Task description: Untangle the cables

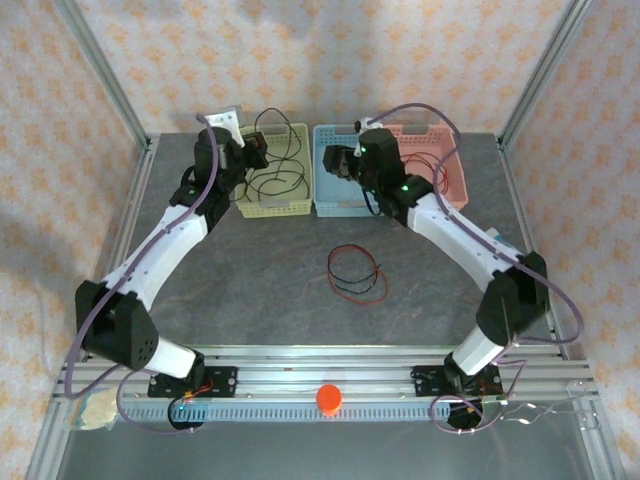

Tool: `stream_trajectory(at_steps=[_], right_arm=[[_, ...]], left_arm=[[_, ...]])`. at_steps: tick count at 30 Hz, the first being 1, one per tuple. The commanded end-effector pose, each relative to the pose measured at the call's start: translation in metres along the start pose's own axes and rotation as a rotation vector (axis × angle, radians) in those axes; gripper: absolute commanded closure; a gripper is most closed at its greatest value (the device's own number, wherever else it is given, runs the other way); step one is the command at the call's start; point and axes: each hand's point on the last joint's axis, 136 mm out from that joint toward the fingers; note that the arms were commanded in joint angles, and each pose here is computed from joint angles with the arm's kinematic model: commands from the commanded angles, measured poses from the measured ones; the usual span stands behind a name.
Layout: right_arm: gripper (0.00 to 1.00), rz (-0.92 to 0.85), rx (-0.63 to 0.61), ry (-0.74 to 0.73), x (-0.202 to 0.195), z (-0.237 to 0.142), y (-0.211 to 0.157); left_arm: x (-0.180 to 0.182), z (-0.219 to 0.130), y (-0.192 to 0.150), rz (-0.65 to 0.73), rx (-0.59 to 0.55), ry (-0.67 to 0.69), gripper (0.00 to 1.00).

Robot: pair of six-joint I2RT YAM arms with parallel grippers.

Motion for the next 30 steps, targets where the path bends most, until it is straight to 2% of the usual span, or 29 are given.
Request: stream_trajectory(at_steps=[1,9,16,26,28,30], right_arm=[[0.38,0.003,-0.002,0.054,0.017,0.016,0.01],[0.38,0.0,0.051,0.063,0.02,0.044,-0.001],[0.38,-0.007,0.065,0.051,0.014,0.035,-0.008],[0.37,-0.014,0.089,0.033,0.003,0.023,-0.022],[0.37,-0.01,0.088,0.036,0.003,0.022,-0.023],[0.36,-0.011,0.085,0.039,0.003,0.019,-0.022]], left_arm=[[0.009,0.019,0.011,-0.006,-0.024,0.009,1.0],[0.035,0.076,-0.009,-0.048,0.029,0.05,1.0],[0.049,0.113,-0.045,-0.075,0.114,0.047,1.0],[0.077,0.154,-0.118,-0.094,0.306,0.103,1.0],[0.082,0.154,-0.126,-0.096,0.328,0.118,0.93],[0.08,0.154,-0.128,-0.094,0.341,0.11,0.81]])
Point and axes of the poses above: each hand's point on the last joint's axis, 136 mm out from that joint toward the fingers, its own z axis out along the fingers, its own x axis along the line the jaws close on, y = z × x, and after that the axes turned 8 degrees about z, right-handed
